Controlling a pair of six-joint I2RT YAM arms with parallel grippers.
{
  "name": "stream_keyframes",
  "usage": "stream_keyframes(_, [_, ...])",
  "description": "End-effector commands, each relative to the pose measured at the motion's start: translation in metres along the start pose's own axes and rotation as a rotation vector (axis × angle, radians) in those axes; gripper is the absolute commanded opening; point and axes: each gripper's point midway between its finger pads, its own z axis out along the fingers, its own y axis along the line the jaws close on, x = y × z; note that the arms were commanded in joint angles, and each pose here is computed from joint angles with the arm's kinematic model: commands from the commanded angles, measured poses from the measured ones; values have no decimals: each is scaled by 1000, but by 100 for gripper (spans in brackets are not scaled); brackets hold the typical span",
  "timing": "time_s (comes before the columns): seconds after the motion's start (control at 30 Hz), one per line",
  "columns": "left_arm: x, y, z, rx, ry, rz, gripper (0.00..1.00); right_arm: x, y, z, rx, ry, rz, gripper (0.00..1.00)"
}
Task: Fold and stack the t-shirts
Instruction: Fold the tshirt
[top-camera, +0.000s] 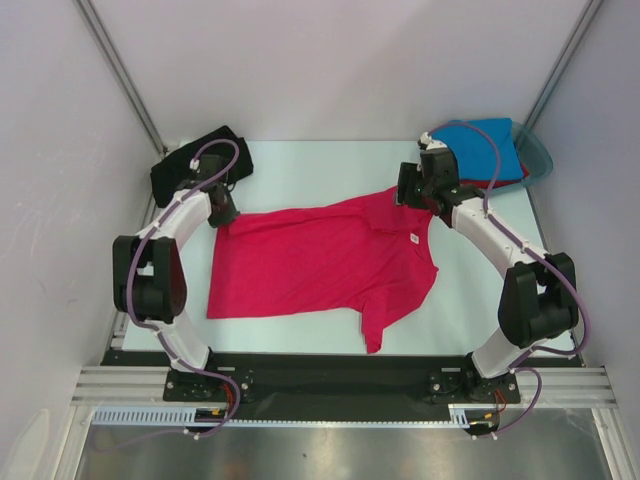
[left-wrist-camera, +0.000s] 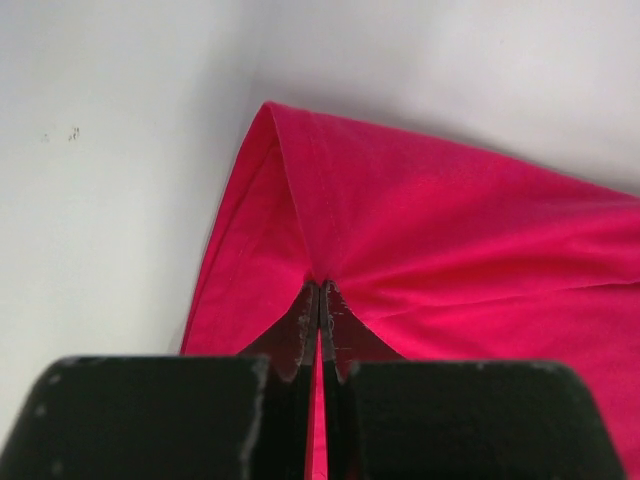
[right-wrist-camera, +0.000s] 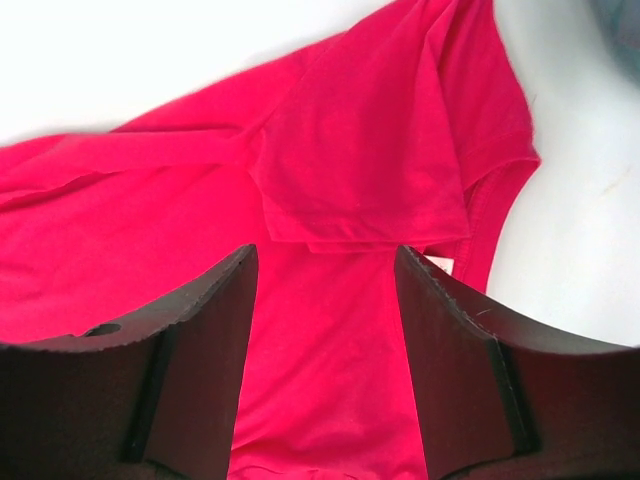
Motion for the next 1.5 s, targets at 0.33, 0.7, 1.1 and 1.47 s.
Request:
stream_keyframes(0.33, [26, 45, 2, -199, 55, 48, 11, 17, 11, -6, -32, 36, -9, 62])
stream_keyframes(0.7, [30, 47, 28, -273, 122, 44, 25, 26, 12, 3, -43, 57, -2, 62])
stream_keyframes(1.1, [0, -73, 3, 260, 34, 28, 30, 45, 49, 61, -196, 181, 42, 62])
stream_keyframes(1.47, [23, -120, 17, 320, 80, 105, 30, 78, 52, 93, -107, 271, -141, 62])
